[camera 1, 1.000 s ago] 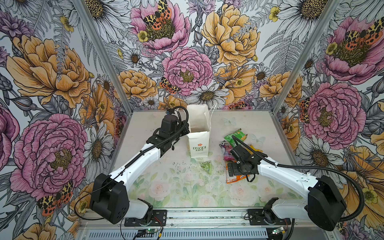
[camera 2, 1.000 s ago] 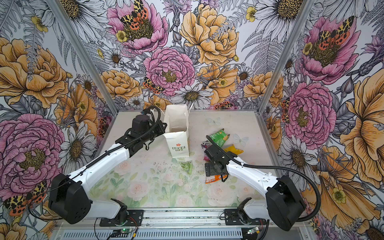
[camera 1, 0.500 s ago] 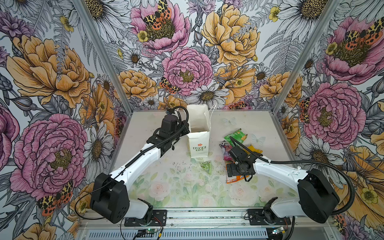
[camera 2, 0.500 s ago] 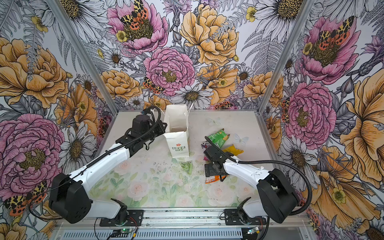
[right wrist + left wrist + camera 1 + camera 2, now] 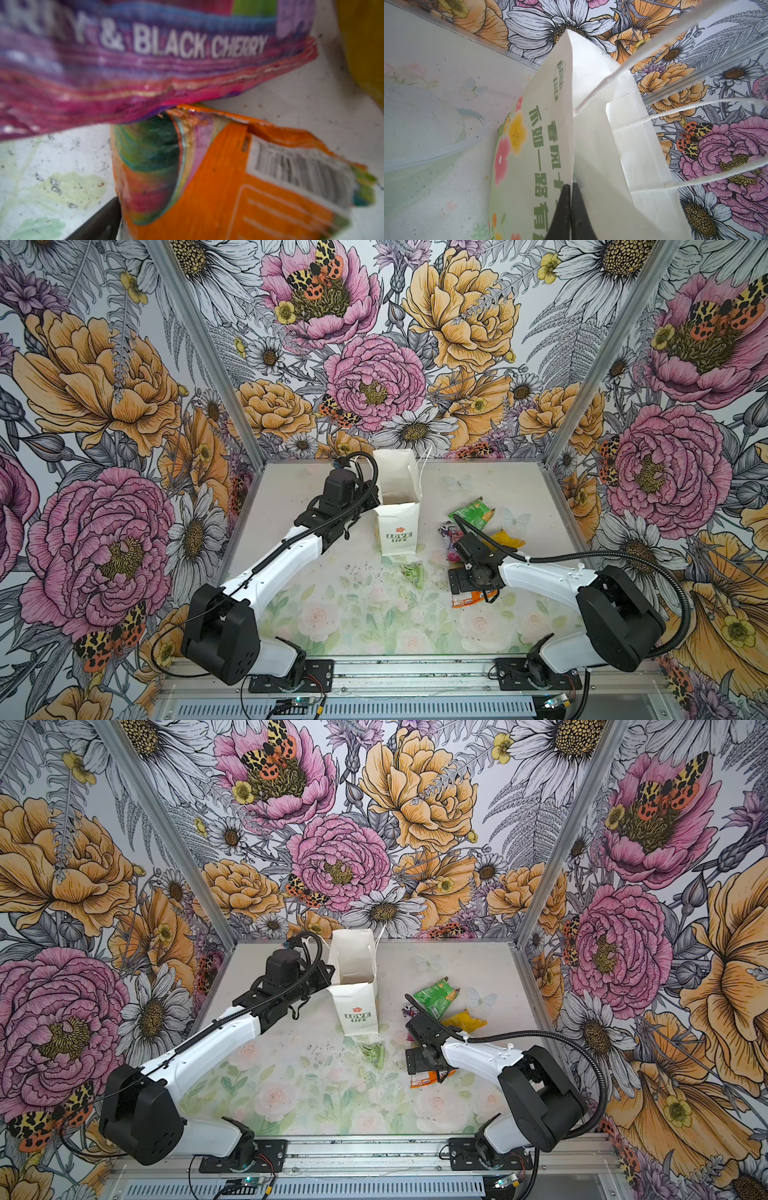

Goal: Place the snacks into the paper bag

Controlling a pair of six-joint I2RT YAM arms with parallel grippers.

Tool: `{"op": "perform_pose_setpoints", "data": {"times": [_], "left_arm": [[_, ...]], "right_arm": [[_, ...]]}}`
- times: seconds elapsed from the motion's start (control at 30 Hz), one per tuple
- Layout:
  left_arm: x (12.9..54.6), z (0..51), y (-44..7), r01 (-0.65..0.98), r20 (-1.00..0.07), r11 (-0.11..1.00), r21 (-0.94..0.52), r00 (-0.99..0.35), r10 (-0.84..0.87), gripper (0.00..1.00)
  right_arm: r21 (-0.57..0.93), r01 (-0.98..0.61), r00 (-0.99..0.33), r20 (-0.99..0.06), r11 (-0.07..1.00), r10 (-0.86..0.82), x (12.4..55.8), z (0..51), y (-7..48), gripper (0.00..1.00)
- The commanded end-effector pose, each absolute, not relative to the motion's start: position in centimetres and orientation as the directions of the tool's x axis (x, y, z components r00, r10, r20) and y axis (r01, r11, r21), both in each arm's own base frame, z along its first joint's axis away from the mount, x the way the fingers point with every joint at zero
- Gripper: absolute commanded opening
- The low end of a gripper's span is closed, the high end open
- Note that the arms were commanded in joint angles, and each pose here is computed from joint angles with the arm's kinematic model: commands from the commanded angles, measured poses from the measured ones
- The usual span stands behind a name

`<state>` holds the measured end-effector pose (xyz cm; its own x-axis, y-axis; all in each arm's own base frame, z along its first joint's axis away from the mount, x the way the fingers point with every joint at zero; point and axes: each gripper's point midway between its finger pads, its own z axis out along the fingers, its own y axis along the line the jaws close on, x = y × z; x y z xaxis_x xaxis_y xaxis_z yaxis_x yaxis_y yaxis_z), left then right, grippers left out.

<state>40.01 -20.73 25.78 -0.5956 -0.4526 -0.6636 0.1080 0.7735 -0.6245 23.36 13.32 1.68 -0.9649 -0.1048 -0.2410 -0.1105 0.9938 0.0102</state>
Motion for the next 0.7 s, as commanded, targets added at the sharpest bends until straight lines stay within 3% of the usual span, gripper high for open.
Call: {"op": "perform_pose_setpoints", "data": {"times": [0.0, 0.4, 0.67], "left_arm": [[40.09, 25.95, -21.58, 0.129, -0.659, 0.764, -0.632, -0.608, -0.442, 0.0], [40.05, 26.2, -21.48, 0.13, -0.663, 0.765, -0.63, -0.604, -0.443, 0.0], [40.06, 26.22, -21.6, 0.133, -0.663, 0.764, -0.631, -0.604, -0.442, 0.0]], "right_arm": [[0.003, -0.11, -0.97, -0.219, 0.994, -0.107, 23.1, 0.46, 13.03, 1.0], [0.015, -0.107, -0.977, -0.187, 0.994, -0.102, 23.08, -0.14, 13.51, 0.96], [0.021, -0.112, -0.976, -0.192, 0.993, -0.106, 23.1, 0.05, 13.6, 0.77]]}}
